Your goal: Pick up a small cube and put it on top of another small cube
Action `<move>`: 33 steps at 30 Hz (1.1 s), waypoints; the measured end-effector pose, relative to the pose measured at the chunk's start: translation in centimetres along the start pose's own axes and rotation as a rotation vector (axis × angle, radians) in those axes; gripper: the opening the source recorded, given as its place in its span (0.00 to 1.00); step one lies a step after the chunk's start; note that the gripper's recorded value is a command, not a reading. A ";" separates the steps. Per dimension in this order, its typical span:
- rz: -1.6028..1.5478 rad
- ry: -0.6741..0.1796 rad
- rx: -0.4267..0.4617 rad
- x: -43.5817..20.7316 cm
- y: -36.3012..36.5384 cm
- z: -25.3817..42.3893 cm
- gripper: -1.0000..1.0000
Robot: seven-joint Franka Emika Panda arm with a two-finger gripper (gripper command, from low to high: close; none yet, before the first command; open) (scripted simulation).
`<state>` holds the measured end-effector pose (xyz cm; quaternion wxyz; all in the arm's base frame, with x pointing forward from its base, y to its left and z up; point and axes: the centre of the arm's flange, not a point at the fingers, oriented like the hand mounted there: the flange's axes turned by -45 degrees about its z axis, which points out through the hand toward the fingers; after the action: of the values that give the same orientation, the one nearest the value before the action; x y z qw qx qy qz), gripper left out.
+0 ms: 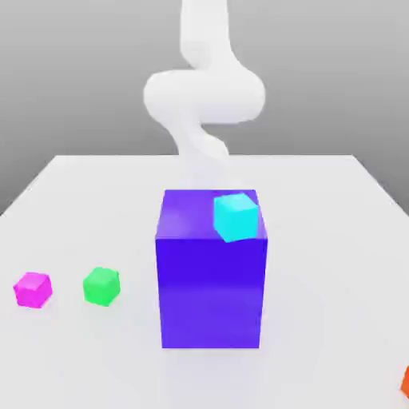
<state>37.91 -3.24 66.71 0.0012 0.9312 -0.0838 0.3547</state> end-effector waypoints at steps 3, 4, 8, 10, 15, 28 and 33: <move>0.179 -0.083 -0.085 -1.0 4.5 6.6 0.50; 0.238 -0.108 -0.112 -1.6 6.1 8.5 0.50; 0.477 -0.203 -0.218 -5.2 13.0 15.6 0.50; 0.599 -0.246 -0.270 -7.7 16.4 18.5 0.50; 0.911 -0.348 -0.397 -15.9 24.6 24.3 0.50; 1.508 -0.512 -0.618 -38.4 34.6 32.1 0.50; 1.509 -0.512 -0.619 -39.9 34.6 33.6 0.00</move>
<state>25.39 -33.28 13.22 0.0003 0.6353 -0.7723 0.0004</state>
